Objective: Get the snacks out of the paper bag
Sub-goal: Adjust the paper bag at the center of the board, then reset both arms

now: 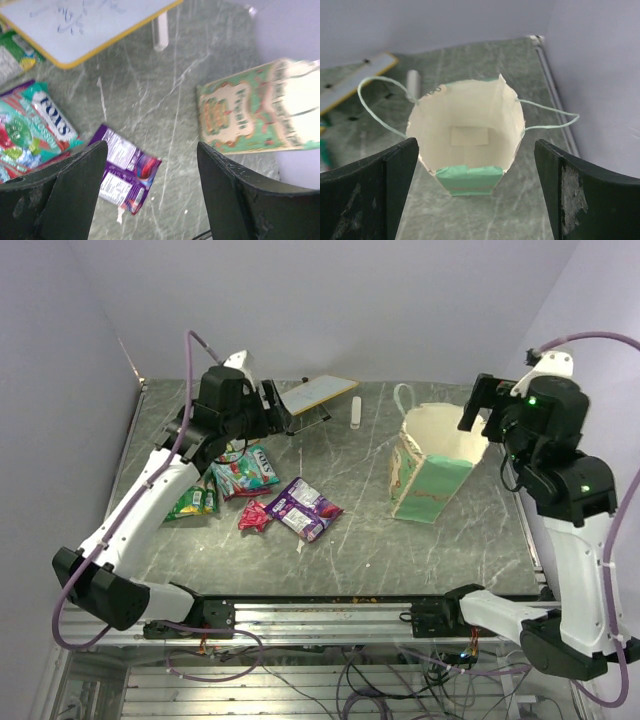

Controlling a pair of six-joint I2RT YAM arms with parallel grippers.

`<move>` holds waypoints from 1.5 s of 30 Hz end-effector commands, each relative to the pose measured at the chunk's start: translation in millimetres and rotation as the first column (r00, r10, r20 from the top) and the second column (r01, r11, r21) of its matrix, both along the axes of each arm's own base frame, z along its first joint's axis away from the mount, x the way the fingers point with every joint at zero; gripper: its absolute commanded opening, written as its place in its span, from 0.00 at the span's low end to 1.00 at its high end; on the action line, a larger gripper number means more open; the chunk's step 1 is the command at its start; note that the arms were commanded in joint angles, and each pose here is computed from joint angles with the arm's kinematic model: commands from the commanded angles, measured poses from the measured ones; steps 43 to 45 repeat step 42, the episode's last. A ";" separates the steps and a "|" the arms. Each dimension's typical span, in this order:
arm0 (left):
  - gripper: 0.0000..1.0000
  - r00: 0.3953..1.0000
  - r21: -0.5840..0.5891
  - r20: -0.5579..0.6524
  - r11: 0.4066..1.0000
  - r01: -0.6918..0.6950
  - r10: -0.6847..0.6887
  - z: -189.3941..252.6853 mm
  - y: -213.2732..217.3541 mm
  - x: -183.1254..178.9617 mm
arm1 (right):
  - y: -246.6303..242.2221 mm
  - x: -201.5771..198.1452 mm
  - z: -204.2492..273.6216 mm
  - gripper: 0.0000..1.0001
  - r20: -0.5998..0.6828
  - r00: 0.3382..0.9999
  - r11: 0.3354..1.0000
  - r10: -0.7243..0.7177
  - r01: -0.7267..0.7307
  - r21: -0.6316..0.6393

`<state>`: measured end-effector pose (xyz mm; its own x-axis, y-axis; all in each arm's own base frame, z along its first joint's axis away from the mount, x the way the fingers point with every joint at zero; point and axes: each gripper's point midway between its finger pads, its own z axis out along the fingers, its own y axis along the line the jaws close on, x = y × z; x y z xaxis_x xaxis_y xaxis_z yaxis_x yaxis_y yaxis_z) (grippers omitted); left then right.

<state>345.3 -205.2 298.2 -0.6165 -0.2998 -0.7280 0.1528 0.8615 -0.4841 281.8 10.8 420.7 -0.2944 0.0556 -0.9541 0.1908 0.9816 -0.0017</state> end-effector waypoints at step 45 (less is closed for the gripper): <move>0.80 0.683 -0.067 0.663 0.933 -0.352 0.306 265.7 144.4 -94.2 | 34.8 -24.5 96.9 1.00 0.253 0.957 0.950 0.141 -0.203 0.236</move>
